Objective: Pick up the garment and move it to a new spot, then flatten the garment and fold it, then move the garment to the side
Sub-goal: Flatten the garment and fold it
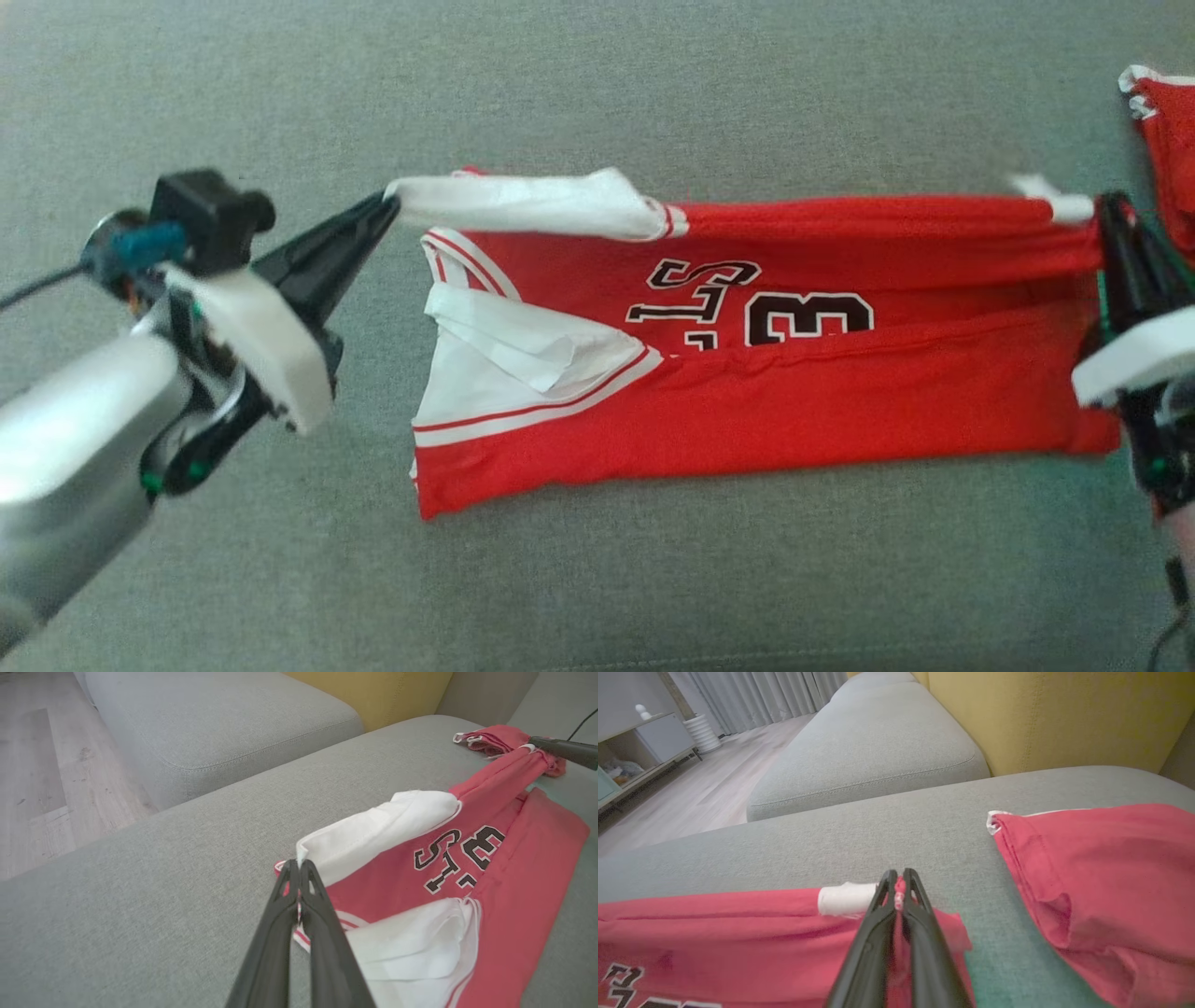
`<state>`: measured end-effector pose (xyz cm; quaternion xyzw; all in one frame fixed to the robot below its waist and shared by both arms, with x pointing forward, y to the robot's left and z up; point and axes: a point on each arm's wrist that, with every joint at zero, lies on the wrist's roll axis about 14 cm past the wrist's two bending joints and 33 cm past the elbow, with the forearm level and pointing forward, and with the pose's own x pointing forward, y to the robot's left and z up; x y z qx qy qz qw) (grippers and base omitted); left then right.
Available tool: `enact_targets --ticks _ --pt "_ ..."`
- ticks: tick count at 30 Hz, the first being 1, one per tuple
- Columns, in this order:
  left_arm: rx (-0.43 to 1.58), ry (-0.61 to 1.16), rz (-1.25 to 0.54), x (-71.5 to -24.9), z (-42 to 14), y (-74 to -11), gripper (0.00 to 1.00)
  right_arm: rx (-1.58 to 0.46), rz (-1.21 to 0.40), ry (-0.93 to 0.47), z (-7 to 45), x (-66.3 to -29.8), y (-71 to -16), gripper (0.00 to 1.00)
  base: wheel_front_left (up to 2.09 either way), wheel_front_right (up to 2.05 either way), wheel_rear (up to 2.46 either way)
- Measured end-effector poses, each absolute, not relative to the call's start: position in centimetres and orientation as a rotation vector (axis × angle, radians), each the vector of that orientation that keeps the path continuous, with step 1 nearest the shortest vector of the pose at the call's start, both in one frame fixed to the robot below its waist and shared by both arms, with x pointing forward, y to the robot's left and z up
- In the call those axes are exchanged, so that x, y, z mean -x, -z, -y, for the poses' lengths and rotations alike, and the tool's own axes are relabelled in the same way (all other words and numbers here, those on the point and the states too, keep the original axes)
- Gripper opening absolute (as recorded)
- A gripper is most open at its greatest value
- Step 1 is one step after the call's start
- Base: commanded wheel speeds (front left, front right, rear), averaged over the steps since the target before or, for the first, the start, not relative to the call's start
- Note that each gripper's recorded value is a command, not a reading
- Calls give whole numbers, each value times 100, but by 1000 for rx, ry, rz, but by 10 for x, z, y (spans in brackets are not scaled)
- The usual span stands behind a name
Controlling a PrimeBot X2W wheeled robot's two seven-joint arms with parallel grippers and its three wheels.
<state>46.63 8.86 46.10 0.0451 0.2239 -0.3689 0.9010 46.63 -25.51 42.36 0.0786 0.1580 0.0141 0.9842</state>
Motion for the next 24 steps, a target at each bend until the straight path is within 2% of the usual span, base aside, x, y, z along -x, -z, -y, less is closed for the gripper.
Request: enact_targets --ticks 7,8,9,11,12,16,17,18,19,24 --pt "-70 752 -499 -432 -88 -451 0 -165 -331 -7 251 -443 -416 0 0 0 0" --pt "-65 759 -516 -425 -86 -447 0 -162 -331 -4 251 -441 -416 2 0 0 0" --pt "-55 761 -533 -418 -84 -442 0 -161 -336 3 252 -440 -416 9 0 0 0" --pt "-37 760 -555 -407 -81 -436 0 -162 -347 9 252 -435 -413 49 0 0 0" --pt "-33 756 -565 -402 -81 -432 0 -165 -356 14 252 -433 -411 100 0 0 0" --pt "1 731 -582 -387 -81 -423 0 -188 -367 51 257 -421 -407 100 0 0 0" --pt "11 720 -583 -383 -81 -421 34 -190 -356 63 260 -419 -409 100 0 0 0" --pt "20 705 -577 -380 -81 -420 89 -198 -339 78 262 -416 -411 100 0 0 0" --pt "30 688 -564 -377 -81 -420 100 -210 -323 90 263 -413 -414 100 0 0 0" --pt "82 536 -452 -374 -84 -423 100 -293 -302 147 257 -386 -410 100 0 0 0"
